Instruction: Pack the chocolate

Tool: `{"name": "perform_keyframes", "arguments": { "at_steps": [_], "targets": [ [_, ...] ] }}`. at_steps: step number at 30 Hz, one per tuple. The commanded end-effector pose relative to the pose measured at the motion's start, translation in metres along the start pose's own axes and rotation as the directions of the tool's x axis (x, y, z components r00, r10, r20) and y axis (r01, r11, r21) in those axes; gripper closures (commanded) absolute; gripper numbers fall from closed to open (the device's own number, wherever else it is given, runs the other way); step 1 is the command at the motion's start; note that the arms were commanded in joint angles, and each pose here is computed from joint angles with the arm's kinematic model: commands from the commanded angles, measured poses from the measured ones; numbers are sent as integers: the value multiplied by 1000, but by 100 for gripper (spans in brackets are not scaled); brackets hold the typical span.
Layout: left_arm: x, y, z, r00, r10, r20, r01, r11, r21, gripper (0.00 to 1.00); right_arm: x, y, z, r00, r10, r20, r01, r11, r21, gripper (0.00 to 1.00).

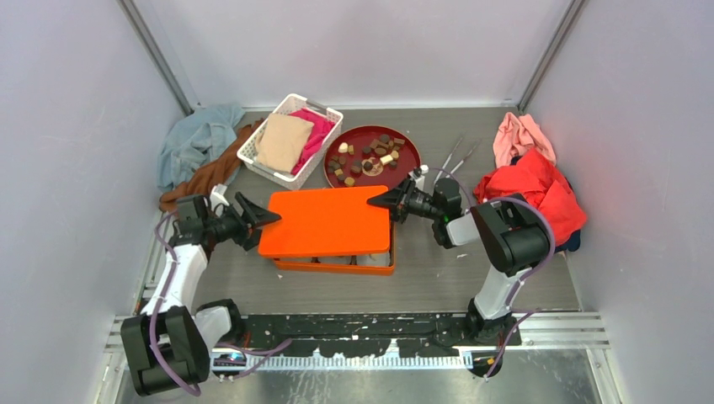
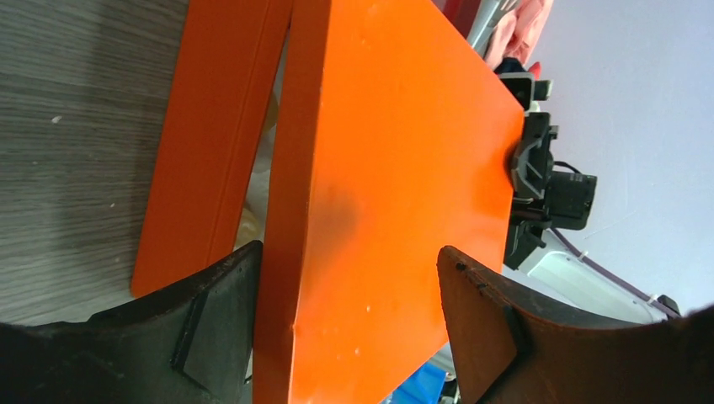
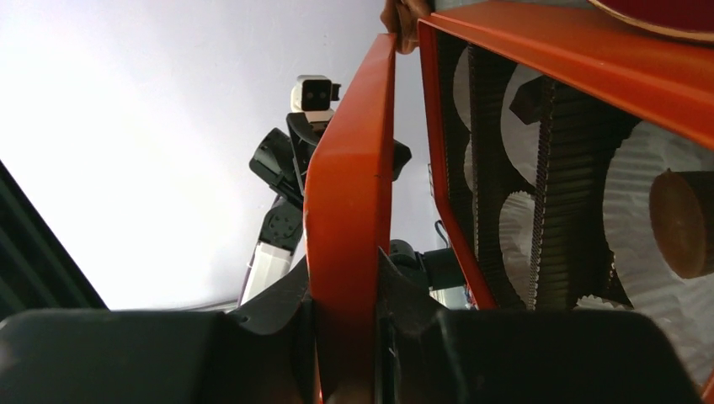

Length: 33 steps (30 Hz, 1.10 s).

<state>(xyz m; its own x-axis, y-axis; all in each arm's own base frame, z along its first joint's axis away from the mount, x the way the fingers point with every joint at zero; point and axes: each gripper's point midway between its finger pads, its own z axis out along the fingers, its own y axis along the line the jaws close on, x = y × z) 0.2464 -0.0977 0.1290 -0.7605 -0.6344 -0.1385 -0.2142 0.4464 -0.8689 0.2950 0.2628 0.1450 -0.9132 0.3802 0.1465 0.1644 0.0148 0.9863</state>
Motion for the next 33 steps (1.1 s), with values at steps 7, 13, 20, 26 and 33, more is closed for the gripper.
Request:
{"name": "perform_keyframes", "arguments": {
  "at_steps": [7,13,20,26,33],
  "targets": [
    [-4,-2,10,997,78,-21,-79,996,-52,24,0,13,-4,988,-148,51,149,989,-21,99],
    [-4,0,19,992,114,-45,-118,988,-96,24,-2,-1,-7,978,-200,61,196,978,64,99],
    [-8,3,20,989,137,-46,-142,981,-135,24,-6,-12,-9,970,-235,54,228,967,111,99],
    [-12,8,13,985,165,-43,-170,964,-202,24,-10,-19,-14,963,-263,62,254,959,127,99],
    [-15,11,10,984,177,-34,-180,955,-234,24,-12,-23,-18,963,-260,69,250,960,130,99]
  ]
}}
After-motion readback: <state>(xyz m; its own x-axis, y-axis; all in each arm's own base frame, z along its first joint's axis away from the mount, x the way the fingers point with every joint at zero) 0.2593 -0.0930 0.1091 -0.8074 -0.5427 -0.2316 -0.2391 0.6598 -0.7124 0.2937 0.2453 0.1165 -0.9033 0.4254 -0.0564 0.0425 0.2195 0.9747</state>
